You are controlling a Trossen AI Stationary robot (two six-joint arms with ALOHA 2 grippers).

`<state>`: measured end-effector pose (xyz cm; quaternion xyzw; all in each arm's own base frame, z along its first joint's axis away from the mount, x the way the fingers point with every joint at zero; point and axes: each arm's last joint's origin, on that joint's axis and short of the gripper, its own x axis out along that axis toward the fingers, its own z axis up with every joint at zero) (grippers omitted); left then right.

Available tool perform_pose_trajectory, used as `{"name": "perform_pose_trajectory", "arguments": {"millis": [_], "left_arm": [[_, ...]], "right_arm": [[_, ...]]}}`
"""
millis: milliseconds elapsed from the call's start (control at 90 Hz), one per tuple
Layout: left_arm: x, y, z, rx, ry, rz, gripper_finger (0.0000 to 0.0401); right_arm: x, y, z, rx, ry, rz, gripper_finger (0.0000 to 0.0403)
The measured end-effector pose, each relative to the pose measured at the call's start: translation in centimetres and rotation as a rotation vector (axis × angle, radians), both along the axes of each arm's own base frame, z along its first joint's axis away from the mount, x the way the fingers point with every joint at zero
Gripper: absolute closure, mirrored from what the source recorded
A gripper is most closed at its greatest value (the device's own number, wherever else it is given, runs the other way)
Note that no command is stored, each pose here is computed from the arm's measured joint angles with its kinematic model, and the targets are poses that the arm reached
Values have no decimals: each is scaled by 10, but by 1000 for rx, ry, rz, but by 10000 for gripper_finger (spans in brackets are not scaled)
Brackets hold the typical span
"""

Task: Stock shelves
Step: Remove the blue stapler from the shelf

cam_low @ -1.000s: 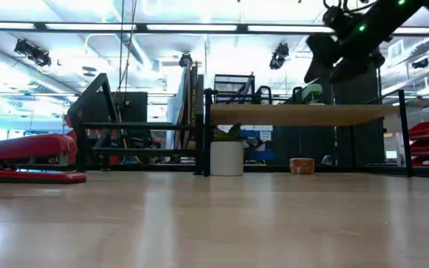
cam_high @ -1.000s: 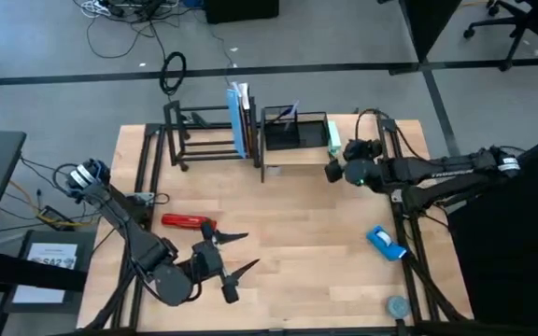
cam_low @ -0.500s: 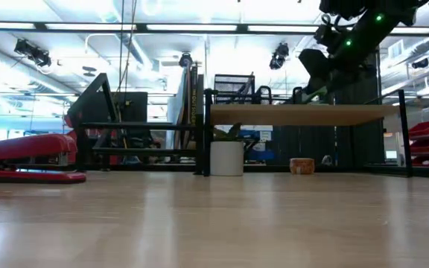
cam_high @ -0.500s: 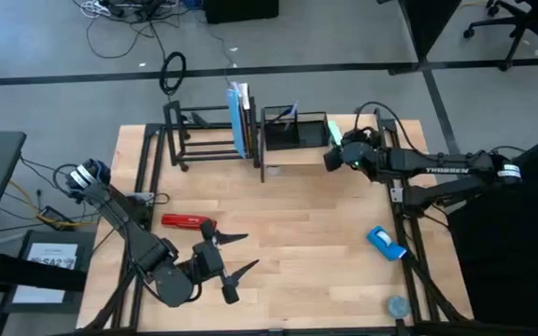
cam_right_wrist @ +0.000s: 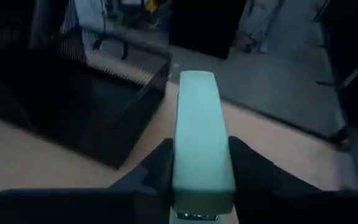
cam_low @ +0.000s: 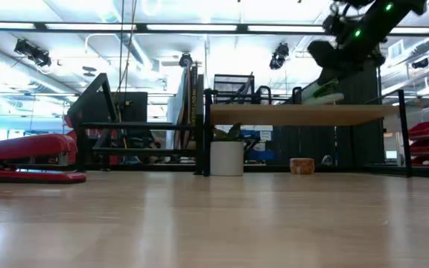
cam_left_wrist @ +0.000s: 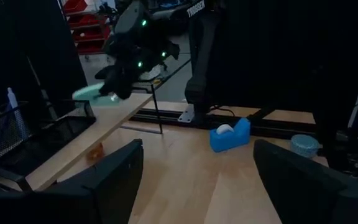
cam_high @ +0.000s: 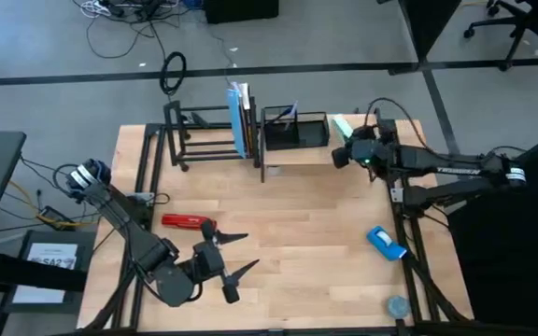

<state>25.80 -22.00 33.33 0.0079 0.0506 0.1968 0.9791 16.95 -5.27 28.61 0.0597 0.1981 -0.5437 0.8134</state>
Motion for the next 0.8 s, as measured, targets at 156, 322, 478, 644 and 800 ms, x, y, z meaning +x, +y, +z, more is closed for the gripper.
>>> {"name": "perform_pose_trajectory", "arguments": {"millis": [156, 322, 478, 644, 800], "left_arm": [[0, 0, 0, 8, 5, 0, 117], [0, 0, -1, 16, 13, 0, 117], [0, 1, 0, 22, 1, 22, 117], [-6, -5, 21, 70, -79, 81, 117], [-15, -9, 43, 139, -130, 70, 117]], "right_arm": [[-13, 20, 36, -46, -70, 95, 316], [-17, 52, 65, -71, -128, 324, 316], [3, 92, 77, -47, -247, 604, 316], [57, 129, 57, 18, -263, 811, 316], [124, 151, 15, 105, -306, 1015, 316]]}}
